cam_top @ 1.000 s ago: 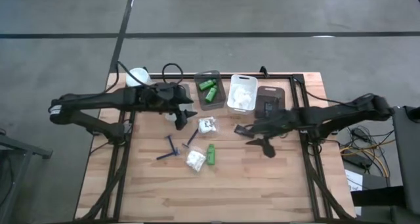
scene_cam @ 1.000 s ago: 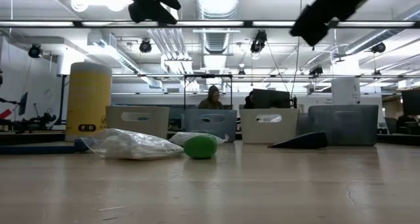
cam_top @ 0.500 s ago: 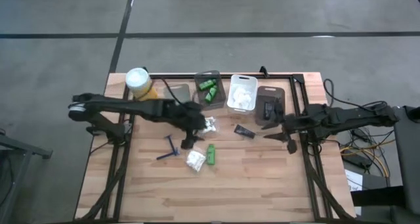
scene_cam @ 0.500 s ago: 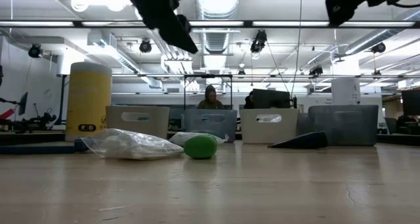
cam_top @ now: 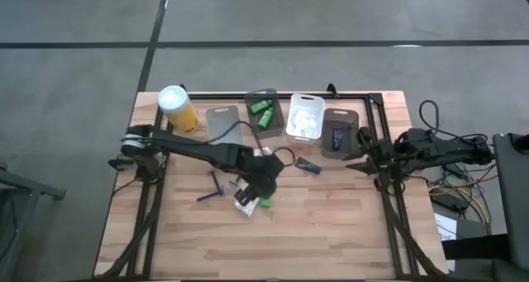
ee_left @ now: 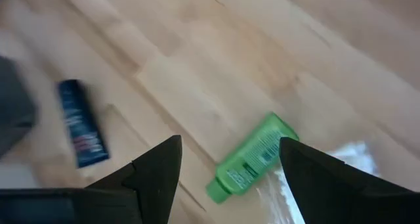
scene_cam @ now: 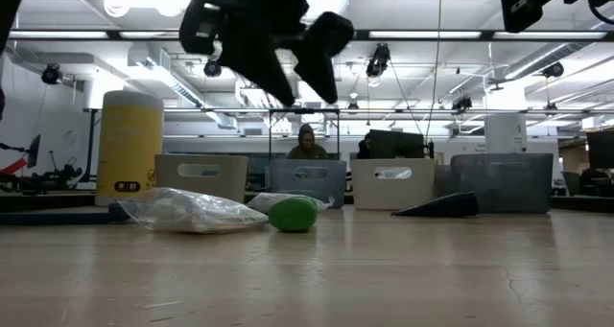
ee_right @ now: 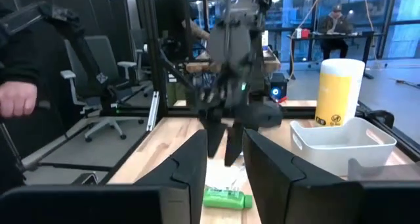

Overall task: Pick & Place Travel size toiletries
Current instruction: Put the green shampoo into the left black bin

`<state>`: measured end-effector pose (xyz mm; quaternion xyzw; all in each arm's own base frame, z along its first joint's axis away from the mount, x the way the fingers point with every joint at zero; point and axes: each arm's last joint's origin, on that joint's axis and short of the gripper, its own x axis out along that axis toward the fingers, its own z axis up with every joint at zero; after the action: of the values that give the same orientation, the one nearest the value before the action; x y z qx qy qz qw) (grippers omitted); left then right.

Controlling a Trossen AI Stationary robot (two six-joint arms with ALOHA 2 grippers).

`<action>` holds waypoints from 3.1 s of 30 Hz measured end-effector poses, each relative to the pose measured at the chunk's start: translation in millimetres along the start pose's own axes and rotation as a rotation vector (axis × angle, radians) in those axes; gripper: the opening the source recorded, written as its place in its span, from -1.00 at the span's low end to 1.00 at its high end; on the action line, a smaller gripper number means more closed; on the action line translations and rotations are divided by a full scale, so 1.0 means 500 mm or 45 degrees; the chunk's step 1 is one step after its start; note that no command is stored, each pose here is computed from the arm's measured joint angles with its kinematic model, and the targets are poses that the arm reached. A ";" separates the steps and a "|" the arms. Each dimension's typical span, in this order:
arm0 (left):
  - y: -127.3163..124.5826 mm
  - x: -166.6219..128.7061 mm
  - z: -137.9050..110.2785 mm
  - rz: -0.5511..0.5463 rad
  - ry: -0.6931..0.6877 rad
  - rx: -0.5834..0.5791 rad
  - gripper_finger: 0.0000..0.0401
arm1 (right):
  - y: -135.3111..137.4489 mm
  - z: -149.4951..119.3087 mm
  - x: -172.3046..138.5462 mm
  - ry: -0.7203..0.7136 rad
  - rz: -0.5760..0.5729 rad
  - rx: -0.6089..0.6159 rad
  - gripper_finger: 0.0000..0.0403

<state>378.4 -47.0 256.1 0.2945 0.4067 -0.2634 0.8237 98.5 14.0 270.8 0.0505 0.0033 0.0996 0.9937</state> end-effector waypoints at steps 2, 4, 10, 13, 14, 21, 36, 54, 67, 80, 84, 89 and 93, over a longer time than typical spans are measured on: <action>0.000 0.020 0.005 -0.065 0.067 0.060 0.30 | 0.000 0.001 -0.001 -0.006 0.001 0.000 -0.56; 0.003 0.040 0.008 -0.115 0.117 0.133 0.30 | 0.000 0.001 -0.001 -0.007 0.000 0.000 -0.60; 0.021 0.102 0.016 -0.092 0.215 0.215 0.30 | -0.001 -0.001 0.003 0.010 -0.004 0.003 -0.69; 0.022 0.122 0.011 -0.122 0.270 0.224 0.30 | -0.001 -0.003 0.007 0.025 -0.006 0.003 -0.72; 0.020 0.125 0.009 -0.138 0.284 0.236 0.30 | -0.001 -0.004 0.008 0.028 -0.006 0.003 -0.74; 0.000 0.138 -0.012 -0.227 0.360 0.264 0.30 | -0.002 -0.007 0.014 0.055 -0.009 0.008 -0.79; -0.029 0.174 -0.049 -0.210 0.433 0.298 0.30 | -0.003 -0.010 0.020 0.077 -0.011 0.010 -0.59; -0.023 0.177 -0.041 -0.134 0.394 0.108 -0.24 | -0.003 -0.011 0.021 0.082 -0.011 0.010 -0.37; -0.004 0.109 -0.010 -0.050 0.334 -0.115 -0.22 | -0.003 -0.011 0.021 0.081 -0.011 0.010 -0.22; 0.028 -0.058 0.038 0.238 0.003 -0.481 -0.22 | -0.003 -0.011 0.021 0.082 -0.012 0.010 -0.07; 0.036 -0.092 0.048 0.342 -0.084 -0.547 -0.21 | -0.003 -0.011 0.021 0.081 -0.012 0.010 -0.04; 0.050 -0.106 0.055 0.436 -0.172 -0.574 -0.21 | -0.003 -0.011 0.021 0.082 -0.011 0.010 -0.01; 0.074 -0.112 0.040 0.477 -0.189 -0.608 -0.21 | -0.003 -0.011 0.021 0.082 -0.011 0.010 -0.04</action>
<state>383.9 -24.9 322.2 0.1426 0.3345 -0.0248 0.9312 108.9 15.2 265.2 0.0513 0.0359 0.0967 0.9933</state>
